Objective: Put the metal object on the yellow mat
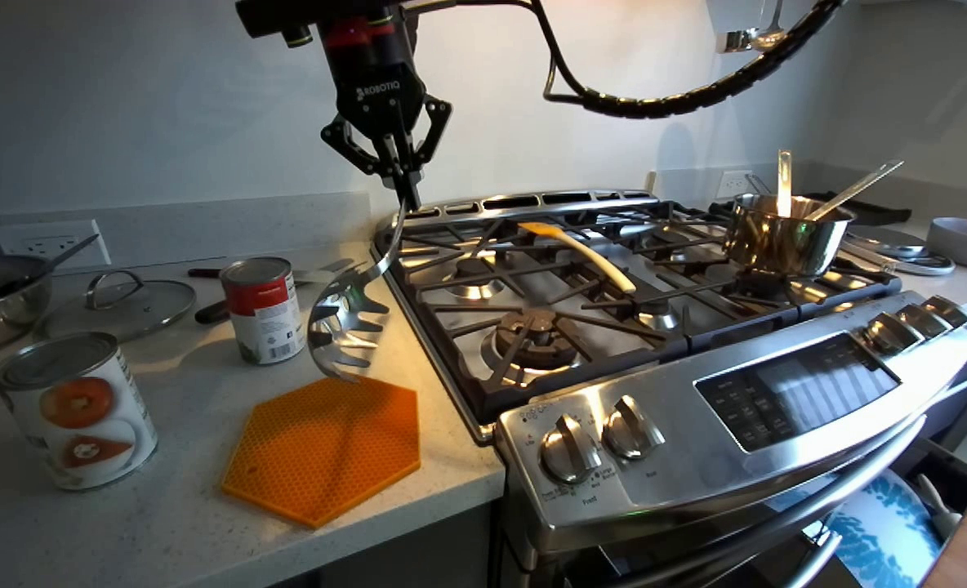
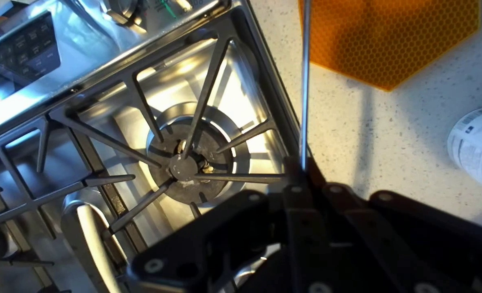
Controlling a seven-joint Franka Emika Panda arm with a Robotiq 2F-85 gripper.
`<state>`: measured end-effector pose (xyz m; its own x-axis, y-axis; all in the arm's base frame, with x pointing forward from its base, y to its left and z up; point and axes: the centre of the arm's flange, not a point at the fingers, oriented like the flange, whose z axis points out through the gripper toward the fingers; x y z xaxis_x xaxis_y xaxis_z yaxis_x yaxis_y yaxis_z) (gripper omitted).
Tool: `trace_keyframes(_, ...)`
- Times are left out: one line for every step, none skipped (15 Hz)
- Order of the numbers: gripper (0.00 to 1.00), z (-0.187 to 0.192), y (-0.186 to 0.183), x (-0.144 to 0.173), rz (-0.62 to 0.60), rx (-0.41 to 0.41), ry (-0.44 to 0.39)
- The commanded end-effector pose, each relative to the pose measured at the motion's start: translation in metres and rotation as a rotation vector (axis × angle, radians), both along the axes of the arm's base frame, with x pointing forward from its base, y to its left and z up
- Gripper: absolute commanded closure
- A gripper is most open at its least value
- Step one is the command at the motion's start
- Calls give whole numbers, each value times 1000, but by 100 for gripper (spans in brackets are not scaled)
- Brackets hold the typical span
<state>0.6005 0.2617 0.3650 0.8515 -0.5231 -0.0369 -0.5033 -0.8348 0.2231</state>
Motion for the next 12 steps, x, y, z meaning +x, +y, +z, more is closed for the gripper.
trace_keyframes(99, -30, 20, 6, 18, -23, 55)
trace_keyframes(99, -41, 28, 7, 27, -26, 70)
trace_keyframes(99, -50, 34, 7, 35, -29, 82)
trace_keyframes(99, -59, 37, 9, 42, -51, 86)
trace_keyframes(99, -66, 41, 10, 45, -57, 93)
trace_keyframes(99, -73, 43, 11, 49, -65, 95)
trace_keyframes(99, -77, 46, 14, 51, -64, 95)
trace_keyframes(99, -82, 49, 17, 52, -61, 99)
trace_keyframes(99, -84, 52, 20, 53, -60, 99)
trace_keyframes(99, -88, 56, 24, 58, -59, 103)
trace_keyframes(99, -92, 59, 27, 60, -55, 107)
trace_keyframes(99, -96, 61, 31, 63, -58, 113)
